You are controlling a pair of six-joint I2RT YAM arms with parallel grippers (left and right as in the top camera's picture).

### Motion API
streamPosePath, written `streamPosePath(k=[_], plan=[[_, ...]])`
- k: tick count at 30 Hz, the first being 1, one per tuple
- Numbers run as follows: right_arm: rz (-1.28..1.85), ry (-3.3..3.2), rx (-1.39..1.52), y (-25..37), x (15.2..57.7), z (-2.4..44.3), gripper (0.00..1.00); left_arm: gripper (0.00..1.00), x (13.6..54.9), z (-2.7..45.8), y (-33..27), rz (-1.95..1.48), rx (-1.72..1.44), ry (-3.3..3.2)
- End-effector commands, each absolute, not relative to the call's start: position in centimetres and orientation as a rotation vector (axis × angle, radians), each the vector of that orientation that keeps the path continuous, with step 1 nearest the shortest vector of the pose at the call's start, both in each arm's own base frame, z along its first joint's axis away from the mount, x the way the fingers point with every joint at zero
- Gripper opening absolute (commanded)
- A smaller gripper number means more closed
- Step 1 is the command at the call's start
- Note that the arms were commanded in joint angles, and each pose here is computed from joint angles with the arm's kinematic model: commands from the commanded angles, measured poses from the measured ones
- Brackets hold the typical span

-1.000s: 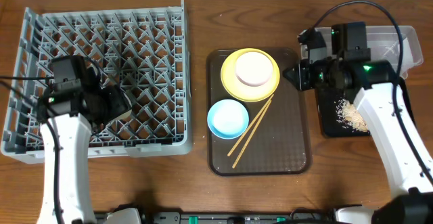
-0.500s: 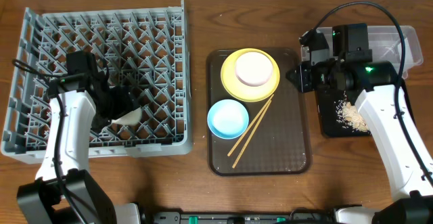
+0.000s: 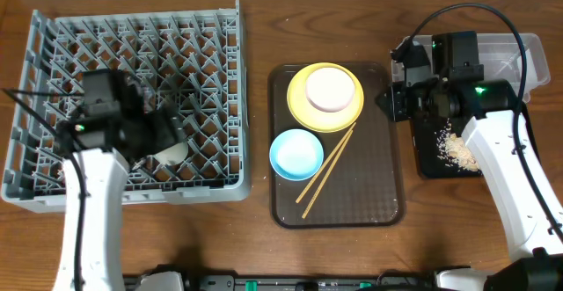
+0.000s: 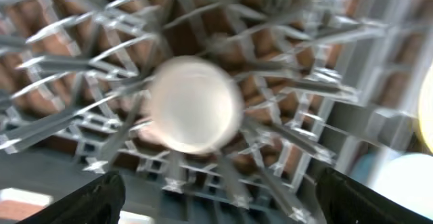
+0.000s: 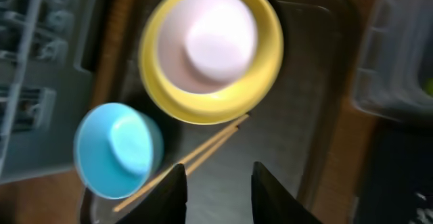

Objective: Sort waste into correct bins and load items into the dishwasher rack
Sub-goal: 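Reach the left gripper to the light-blue bowl and grasp its rim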

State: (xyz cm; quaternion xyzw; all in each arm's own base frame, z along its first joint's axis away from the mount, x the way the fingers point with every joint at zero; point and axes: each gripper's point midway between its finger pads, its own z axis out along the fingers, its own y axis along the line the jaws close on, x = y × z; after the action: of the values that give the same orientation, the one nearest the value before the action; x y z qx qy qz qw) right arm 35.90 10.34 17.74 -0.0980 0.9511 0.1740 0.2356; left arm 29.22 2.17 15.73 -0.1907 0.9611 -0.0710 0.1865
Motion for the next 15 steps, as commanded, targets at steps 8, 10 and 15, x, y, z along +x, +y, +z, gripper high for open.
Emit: streamPosePath(k=[8,10,15], plan=[[0.155,2.575,-0.042,5.6,36.3,19.8,0.30,0.91,31.6,17.5,-11.6,-0.327,0.144,2.620],[0.122,2.549,-0.031,5.1,36.2,20.6,0.33,0.90,31.7,17.1,-14.6,-0.360,0.252,2.603],[0.115,2.541,-0.024,4.9,35.8,21.1,0.39,0.89,30.4,14.4,-21.5,-0.412,0.499,2.610]])
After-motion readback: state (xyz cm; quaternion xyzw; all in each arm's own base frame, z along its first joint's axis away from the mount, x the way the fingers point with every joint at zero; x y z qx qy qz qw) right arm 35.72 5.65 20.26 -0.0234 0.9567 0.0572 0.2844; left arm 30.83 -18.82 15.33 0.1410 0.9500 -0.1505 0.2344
